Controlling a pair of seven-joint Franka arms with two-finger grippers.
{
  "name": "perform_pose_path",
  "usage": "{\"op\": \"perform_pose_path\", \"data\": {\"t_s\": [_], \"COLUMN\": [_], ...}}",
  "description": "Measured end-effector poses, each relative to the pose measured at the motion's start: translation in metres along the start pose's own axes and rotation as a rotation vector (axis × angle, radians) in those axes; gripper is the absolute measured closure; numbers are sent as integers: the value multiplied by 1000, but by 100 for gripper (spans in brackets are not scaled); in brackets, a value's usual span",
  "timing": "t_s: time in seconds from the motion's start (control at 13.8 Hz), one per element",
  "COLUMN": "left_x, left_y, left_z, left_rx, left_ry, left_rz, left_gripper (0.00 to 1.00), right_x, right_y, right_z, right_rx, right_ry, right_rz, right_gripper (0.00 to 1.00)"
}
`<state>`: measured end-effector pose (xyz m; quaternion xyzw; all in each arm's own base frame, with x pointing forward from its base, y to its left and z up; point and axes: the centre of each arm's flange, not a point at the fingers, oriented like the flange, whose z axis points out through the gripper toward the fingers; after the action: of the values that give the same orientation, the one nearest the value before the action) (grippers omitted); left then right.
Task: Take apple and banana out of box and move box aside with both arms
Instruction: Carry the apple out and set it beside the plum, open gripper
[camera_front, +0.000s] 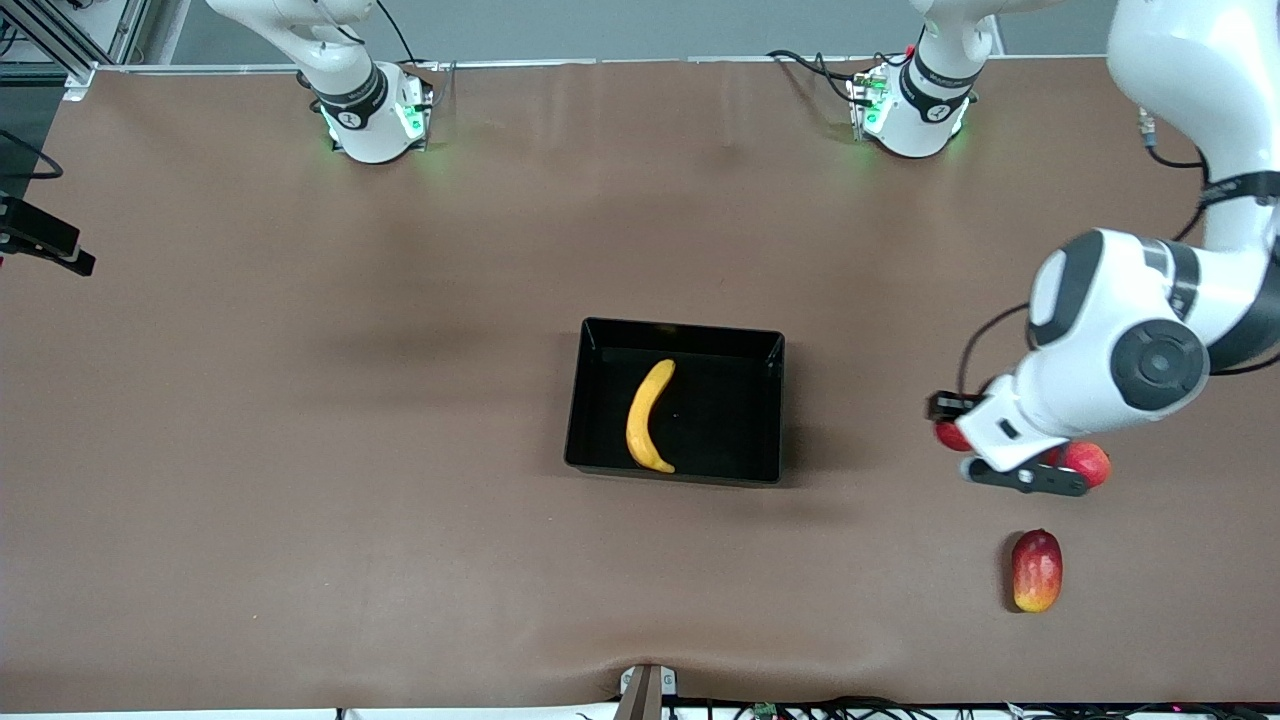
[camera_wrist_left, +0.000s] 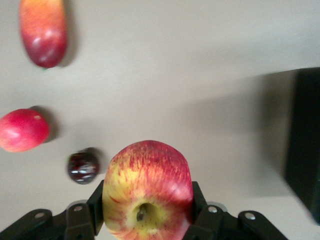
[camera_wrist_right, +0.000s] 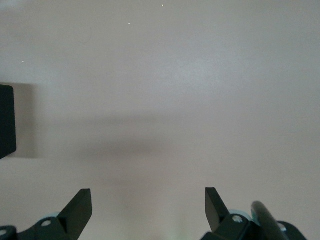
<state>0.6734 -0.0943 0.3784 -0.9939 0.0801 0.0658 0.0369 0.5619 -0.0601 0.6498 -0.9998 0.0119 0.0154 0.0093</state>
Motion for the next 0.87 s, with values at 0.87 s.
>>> {"op": "perform_pose_path", "data": {"t_s": [0.87], "left_x": [6], "left_y": [-33], "left_z": [167], "left_rx": [-73], "left_ry": [81], "left_rz": [-40], "left_gripper": [33], "right_x": [12], "right_y": [1], "right_z": [20], "right_rx": [1], "right_ry": [-32], "right_rz": [1], "right_gripper": [0]}}
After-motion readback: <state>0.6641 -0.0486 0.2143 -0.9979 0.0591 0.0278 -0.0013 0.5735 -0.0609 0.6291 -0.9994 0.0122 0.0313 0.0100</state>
